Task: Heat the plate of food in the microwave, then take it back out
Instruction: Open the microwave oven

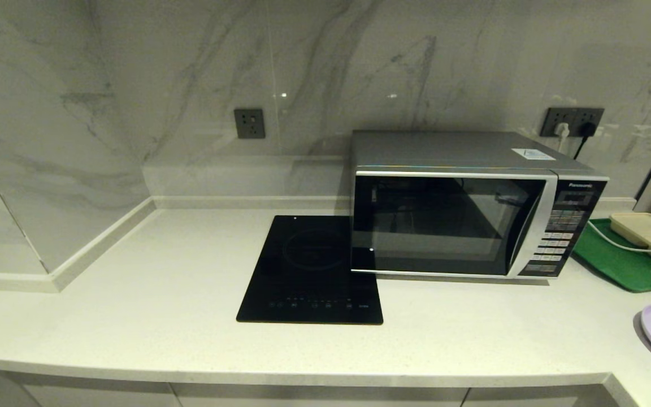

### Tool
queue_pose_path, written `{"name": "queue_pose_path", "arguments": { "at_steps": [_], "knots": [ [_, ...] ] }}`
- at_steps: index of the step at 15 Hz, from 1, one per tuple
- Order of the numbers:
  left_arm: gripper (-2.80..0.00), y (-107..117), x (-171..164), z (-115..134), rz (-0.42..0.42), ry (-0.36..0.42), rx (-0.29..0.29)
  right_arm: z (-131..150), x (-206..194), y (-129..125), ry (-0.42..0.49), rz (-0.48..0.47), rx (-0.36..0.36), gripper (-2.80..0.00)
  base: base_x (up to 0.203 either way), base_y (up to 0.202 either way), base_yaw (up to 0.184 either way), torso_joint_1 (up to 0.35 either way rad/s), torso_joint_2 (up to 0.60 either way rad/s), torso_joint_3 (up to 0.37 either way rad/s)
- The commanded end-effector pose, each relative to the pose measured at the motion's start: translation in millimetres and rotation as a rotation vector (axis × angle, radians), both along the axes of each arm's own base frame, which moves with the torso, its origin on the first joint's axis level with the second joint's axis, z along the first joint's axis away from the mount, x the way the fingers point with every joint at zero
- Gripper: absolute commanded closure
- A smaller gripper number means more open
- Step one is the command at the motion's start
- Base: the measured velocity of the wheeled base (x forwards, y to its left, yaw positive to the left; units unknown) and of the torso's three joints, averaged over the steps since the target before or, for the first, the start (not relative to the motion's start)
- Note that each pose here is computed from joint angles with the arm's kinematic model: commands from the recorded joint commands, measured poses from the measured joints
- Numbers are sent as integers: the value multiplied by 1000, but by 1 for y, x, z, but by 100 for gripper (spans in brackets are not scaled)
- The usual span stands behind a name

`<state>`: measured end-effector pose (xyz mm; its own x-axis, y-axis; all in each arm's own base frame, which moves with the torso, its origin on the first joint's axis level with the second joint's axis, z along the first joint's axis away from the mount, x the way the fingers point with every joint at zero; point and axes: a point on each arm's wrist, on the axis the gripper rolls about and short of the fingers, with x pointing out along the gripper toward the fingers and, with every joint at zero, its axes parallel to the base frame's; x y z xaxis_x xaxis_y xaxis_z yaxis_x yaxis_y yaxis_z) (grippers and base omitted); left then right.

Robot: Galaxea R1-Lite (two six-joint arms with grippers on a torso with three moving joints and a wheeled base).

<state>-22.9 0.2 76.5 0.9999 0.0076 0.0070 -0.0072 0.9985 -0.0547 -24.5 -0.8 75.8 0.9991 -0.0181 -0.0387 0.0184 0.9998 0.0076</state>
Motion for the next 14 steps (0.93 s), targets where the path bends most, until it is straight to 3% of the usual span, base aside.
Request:
{"name": "queue_pose_path", "arguments": {
  "at_steps": [1,6,11,14],
  "knots": [
    [0,0,0,0,0,-1,-1,0,0,0,2,-5,26,0,0,0,0,0,0,0],
    [0,0,0,0,0,-1,-1,13,0,0,6,-22,47,0,0,0,0,0,0,0],
    [0,0,0,0,1,-1,-1,154,42,0,34,-27,185,0,0,0,0,0,0,0],
    [0,0,0,0,0,-1,-1,203,120,-4,174,-189,167,0,0,0,0,0,0,0]
  ]
}}
